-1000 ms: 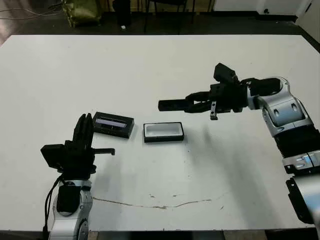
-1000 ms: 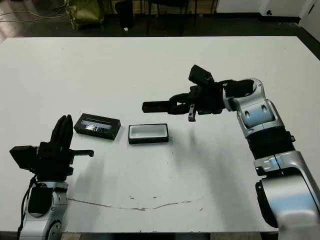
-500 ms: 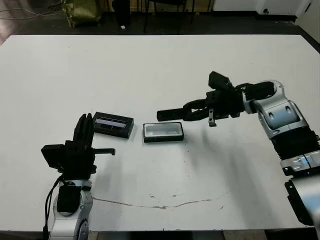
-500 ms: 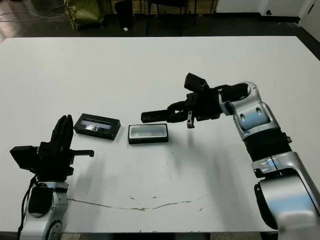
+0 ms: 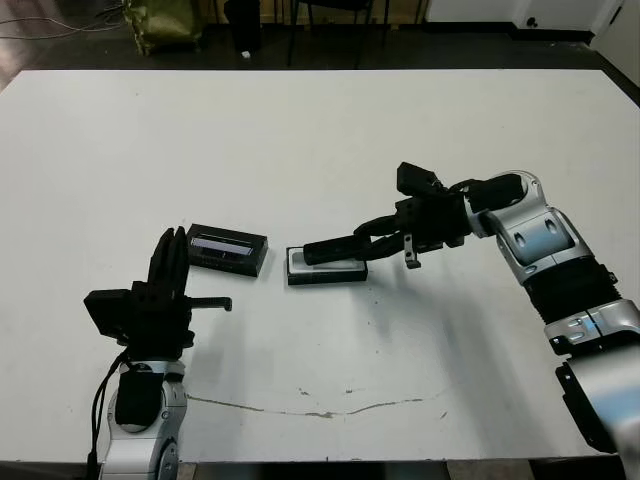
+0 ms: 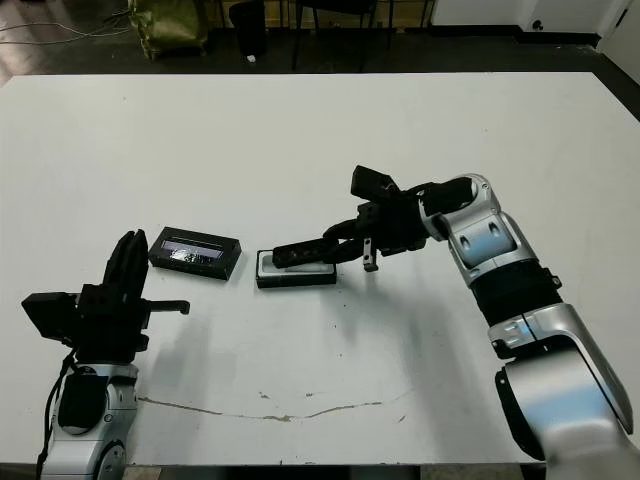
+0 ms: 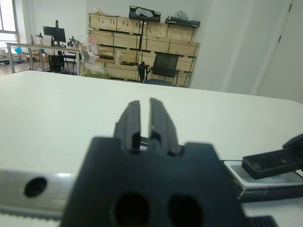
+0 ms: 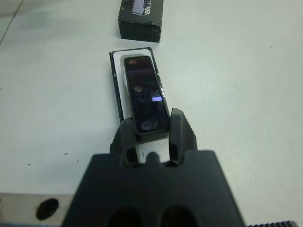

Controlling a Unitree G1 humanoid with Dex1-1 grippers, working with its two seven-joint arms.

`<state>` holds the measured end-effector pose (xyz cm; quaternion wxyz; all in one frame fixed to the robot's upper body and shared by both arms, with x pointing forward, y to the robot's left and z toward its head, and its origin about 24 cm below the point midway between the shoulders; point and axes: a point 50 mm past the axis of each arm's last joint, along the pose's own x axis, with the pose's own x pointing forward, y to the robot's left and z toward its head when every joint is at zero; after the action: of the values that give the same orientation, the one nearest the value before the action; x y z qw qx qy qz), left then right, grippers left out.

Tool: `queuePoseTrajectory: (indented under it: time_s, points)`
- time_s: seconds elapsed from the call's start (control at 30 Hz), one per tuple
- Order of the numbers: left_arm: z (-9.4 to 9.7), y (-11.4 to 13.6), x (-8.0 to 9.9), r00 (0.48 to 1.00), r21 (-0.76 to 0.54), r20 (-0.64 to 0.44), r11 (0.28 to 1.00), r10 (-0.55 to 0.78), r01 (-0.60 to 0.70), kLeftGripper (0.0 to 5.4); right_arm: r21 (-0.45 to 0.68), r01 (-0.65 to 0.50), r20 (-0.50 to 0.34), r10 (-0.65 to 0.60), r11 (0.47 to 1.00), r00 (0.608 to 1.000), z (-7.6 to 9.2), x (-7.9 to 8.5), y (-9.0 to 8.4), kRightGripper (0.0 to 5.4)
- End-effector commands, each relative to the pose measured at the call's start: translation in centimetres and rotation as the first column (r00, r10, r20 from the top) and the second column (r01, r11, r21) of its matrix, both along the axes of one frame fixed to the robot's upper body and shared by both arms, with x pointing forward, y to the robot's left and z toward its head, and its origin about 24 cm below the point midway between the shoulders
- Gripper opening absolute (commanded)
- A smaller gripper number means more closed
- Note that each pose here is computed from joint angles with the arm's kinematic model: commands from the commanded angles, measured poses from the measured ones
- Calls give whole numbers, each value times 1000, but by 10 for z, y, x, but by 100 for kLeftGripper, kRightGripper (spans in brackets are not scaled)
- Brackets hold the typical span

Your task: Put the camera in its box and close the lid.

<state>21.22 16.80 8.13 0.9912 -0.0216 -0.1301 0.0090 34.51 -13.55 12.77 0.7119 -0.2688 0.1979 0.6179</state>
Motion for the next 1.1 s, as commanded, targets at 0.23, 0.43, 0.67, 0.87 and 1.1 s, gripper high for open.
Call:
queuePoseTrajectory:
  time_s: [0.23, 0.43, 0.67, 0.87, 1.1]
  points:
    - [-6, 1, -2, 999, 10, -33, 1000, 10, -9, 0, -26, -3, -2, 3, 1000, 1000, -2, 0, 4, 4]
    - [-7, 2, -2, 999, 8, -35, 1000, 10, -10, 0, -43, -10, 5, 10, 999, 1000, -4, 2, 7, 4]
    - [-7, 1, -3, 999, 6, -35, 1000, 8, -7, 0, -53, -24, 23, 25, 998, 999, -6, 1, 12, 4]
    - [-8, 2, -3, 1000, 2, -29, 1000, 6, -6, 0, -63, -28, 21, 29, 998, 999, -8, 1, 17, 4]
    - [-9, 2, -4, 999, 0, -32, 1000, 9, -9, 0, -63, -29, 9, 30, 998, 1000, -11, -1, 21, 4]
